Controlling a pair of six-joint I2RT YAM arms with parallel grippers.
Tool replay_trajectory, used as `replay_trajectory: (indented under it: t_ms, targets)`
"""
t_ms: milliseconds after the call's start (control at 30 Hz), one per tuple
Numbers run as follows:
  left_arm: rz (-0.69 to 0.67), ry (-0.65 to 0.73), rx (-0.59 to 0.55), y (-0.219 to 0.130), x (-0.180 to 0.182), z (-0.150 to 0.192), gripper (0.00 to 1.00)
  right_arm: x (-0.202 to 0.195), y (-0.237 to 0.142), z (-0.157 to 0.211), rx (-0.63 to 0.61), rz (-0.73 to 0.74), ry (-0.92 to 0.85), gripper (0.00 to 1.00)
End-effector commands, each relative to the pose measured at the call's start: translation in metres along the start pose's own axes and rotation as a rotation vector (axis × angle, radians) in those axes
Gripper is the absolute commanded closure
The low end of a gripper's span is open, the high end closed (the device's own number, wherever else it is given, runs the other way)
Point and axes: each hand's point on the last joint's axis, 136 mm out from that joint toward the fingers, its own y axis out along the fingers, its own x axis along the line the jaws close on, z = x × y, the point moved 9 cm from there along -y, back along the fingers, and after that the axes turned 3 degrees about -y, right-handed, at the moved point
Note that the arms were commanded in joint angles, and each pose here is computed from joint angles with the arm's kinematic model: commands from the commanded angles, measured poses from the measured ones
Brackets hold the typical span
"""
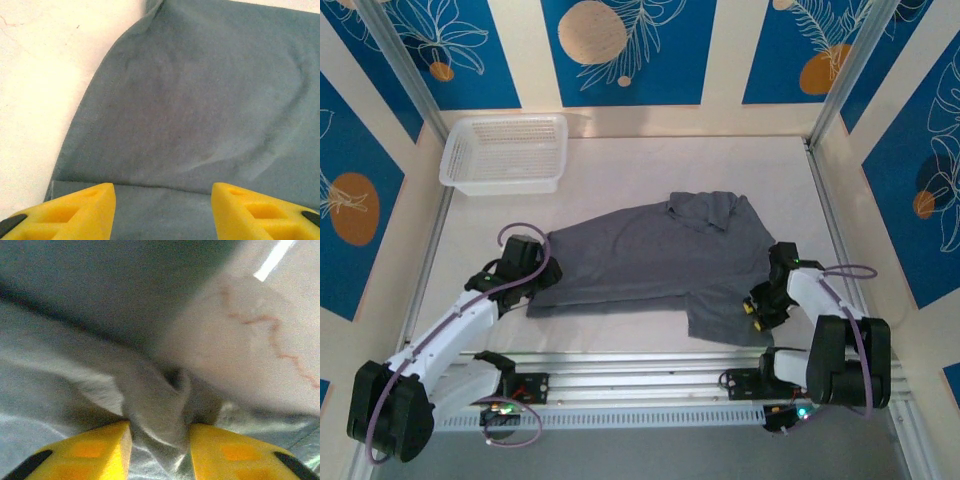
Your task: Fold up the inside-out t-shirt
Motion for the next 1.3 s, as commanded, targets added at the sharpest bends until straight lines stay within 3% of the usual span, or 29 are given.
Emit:
replay_trajectory:
  t_ms: [0, 133, 300, 567, 600, 667, 767, 867, 1000, 1200, 1267]
  targets:
    - [-0.029, 0.028, -0.024, -0.006, 0.002, -0.002, 0.47, 0.007, 0.004, 0.005, 0.014, -0.032, -0.018, 0.97]
    - [-0.044, 0.032, -0.026, -0.006, 0.005, -0.001, 0.47, 0.019, -0.029, 0.015, -0.110, -0.080, -0.125, 1.00]
    - [-0.033, 0.031, -0.026, -0.003, 0.003, -0.001, 0.47, 0.061, -0.054, 0.020, -0.119, -0.174, -0.196, 1.00]
    - [0.003, 0.073, 0.020, 0.005, -0.007, -0.003, 0.46, 0.164, -0.074, -0.039, -0.264, -0.194, -0.211, 1.00]
    - [0.018, 0.083, 0.034, 0.005, -0.009, -0.003, 0.43, 0.176, -0.076, -0.048, -0.274, -0.193, -0.226, 0.95]
    - [0.056, 0.102, 0.066, 0.006, -0.015, -0.003, 0.39, 0.188, -0.076, -0.067, -0.280, -0.163, -0.243, 0.69]
    - [0.094, 0.114, 0.102, 0.010, -0.019, -0.001, 0.37, 0.185, -0.077, -0.079, -0.206, -0.141, -0.285, 0.61]
    - [0.102, 0.113, 0.110, 0.012, -0.018, 0.001, 0.36, 0.168, -0.067, -0.058, -0.170, -0.174, -0.402, 0.62]
    - [0.132, 0.127, 0.117, 0.015, -0.023, 0.001, 0.36, 0.141, -0.040, -0.011, -0.051, -0.203, -0.553, 0.64]
    - [0.139, 0.168, 0.125, 0.020, -0.033, -0.007, 0.33, 0.130, -0.005, 0.022, 0.046, -0.140, -0.584, 0.65]
    - [0.122, 0.174, 0.127, 0.025, -0.034, -0.010, 0.31, 0.139, -0.001, 0.025, 0.073, -0.157, -0.587, 0.74]
